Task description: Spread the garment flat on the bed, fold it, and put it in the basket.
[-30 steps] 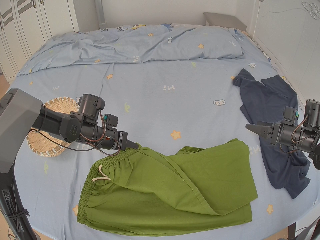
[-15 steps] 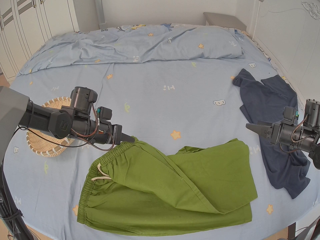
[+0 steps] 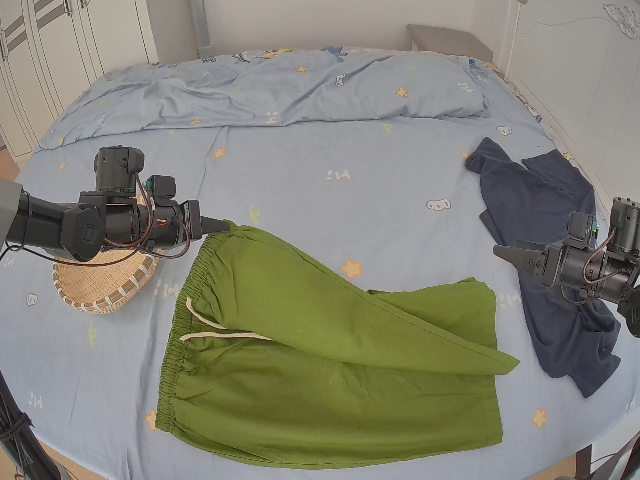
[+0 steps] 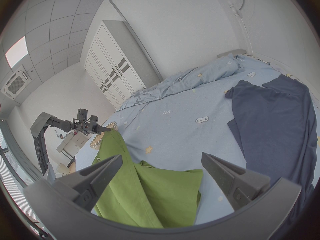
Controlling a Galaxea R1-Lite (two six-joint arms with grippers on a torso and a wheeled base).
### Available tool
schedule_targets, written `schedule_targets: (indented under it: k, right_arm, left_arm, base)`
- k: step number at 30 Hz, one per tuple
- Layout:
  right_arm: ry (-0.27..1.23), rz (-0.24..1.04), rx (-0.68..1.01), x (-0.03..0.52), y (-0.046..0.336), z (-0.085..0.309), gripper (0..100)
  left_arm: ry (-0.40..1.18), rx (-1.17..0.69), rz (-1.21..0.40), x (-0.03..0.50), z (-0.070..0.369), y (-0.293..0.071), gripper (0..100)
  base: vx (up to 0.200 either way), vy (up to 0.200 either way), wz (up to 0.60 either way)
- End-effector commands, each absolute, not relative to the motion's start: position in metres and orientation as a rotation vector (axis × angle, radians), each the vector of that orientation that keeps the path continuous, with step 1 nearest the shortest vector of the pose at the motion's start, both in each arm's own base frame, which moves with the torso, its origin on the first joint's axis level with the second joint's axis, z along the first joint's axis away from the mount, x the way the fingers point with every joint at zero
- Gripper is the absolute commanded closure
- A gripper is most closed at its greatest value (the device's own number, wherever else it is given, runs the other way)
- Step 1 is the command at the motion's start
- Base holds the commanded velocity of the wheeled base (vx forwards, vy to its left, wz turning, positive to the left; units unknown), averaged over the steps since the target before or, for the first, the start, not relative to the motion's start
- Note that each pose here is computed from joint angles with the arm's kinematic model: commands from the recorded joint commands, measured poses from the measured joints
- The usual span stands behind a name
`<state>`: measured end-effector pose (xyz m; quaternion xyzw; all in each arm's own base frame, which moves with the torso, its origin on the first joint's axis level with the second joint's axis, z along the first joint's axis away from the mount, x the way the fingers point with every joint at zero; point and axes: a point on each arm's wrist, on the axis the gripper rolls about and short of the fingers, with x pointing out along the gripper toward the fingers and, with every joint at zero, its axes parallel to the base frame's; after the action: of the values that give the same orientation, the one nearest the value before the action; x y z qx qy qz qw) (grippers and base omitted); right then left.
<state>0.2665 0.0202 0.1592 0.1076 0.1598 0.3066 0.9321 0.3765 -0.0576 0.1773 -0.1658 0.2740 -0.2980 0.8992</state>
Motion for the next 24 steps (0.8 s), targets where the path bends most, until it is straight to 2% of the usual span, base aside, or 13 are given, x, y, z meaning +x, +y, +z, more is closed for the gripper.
schedule_targets:
  k: [1,4,15,24]
  right_arm:
    - [0.357,0.627,0.228,0.269,0.021,0.151,0]
    - [0.371,0.628,0.231,0.270,0.021,0.147,0]
    - [0.587,0.562,0.336,0.229,-0.001,0.094,0]
    - [0.639,0.549,0.362,0.210,-0.006,0.076,0]
  left_arm:
    - [0.543,-0.354,-0.595,0.378,0.179,-0.049,100]
    - [0.539,-0.354,-0.593,0.379,0.179,-0.048,100]
    - [0.560,-0.353,-0.601,0.381,0.171,-0.052,100]
    - [0.564,-0.354,-0.598,0.381,0.170,-0.052,100]
  base:
    - [0.000,0.000,0.00]
    - [0.000,0.000,0.00]
    - [0.000,0.000,0.00]
    - [0.000,0.000,0.00]
